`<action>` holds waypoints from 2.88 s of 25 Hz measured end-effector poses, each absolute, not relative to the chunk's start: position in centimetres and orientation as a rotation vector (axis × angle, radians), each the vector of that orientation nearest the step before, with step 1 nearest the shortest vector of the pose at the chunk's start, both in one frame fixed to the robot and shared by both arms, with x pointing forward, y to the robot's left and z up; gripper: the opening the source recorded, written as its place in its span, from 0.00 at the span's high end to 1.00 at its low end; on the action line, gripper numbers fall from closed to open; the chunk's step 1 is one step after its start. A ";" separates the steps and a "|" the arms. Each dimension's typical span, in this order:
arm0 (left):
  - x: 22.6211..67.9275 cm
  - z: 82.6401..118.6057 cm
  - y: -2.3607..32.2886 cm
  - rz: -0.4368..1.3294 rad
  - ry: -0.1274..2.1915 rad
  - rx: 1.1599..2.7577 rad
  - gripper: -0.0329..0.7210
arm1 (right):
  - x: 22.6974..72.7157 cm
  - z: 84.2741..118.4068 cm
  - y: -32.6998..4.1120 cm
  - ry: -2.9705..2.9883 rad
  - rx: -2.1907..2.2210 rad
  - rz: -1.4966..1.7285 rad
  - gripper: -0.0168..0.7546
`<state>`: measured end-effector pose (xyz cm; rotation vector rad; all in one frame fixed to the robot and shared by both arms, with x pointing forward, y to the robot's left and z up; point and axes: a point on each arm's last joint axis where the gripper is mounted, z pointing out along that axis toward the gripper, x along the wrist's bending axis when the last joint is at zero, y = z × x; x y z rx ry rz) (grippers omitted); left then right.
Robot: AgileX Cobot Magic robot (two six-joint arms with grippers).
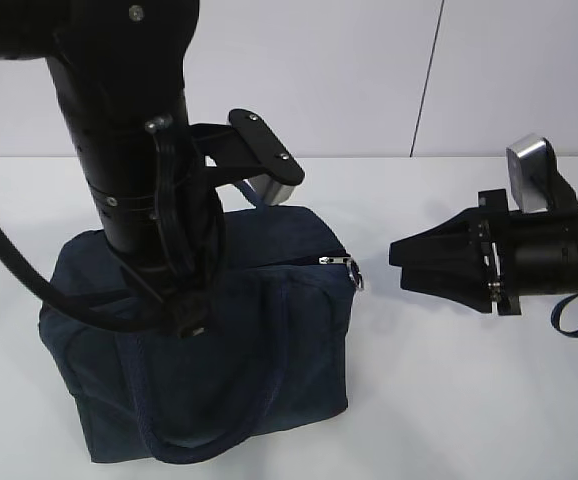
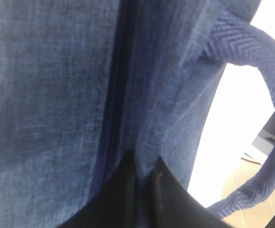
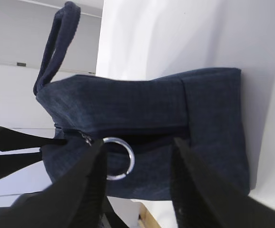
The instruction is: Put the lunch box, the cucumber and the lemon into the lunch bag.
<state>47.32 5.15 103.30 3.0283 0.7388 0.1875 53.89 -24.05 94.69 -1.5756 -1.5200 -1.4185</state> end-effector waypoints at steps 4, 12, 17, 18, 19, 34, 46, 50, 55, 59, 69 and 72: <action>47.3 103.3 5.1 0.188 0.739 3.028 0.94 | 52.6 93.5 -24.0 -1.481 -1.603 -1.407 0.57; 47.3 103.3 5.1 0.188 0.739 3.028 0.95 | 52.4 93.5 -22.8 -1.481 -1.580 -1.456 0.57; 47.3 103.3 5.1 0.188 0.739 3.028 0.95 | 52.7 93.8 -22.3 -1.464 -1.576 -1.516 0.57; 47.3 103.3 5.1 0.188 0.739 3.028 0.95 | 52.7 93.8 -22.3 -1.459 -1.577 -1.520 0.57; 47.3 103.3 5.1 0.188 0.739 3.028 0.95 | 52.8 93.8 -22.3 -1.458 -1.581 -1.523 0.57; 47.3 103.3 5.1 0.188 0.739 3.028 0.95 | 52.4 93.1 -21.0 -1.476 -1.554 -1.497 0.57; 47.3 103.3 5.1 0.187 0.739 3.029 0.95 | 52.4 93.0 -21.0 -1.485 -1.550 -1.498 0.57; 47.3 103.3 5.1 0.187 0.739 3.029 0.95 | 52.4 93.0 -21.0 -1.488 -1.550 -1.499 0.57; 47.3 103.3 5.1 0.187 0.739 3.029 0.95 | 52.3 93.1 -21.0 -1.492 -1.546 -1.500 0.57; 47.3 103.3 5.1 0.187 0.739 3.029 0.95 | 52.3 93.3 -21.0 -1.501 -1.539 -1.502 0.57; 47.3 103.3 5.1 0.187 0.739 3.029 0.95 | 52.1 93.9 -21.0 -1.521 -1.525 -1.520 0.57; 47.3 103.3 5.1 0.187 0.739 3.029 0.95 | 52.0 94.6 -21.0 -1.534 -1.512 -1.544 0.57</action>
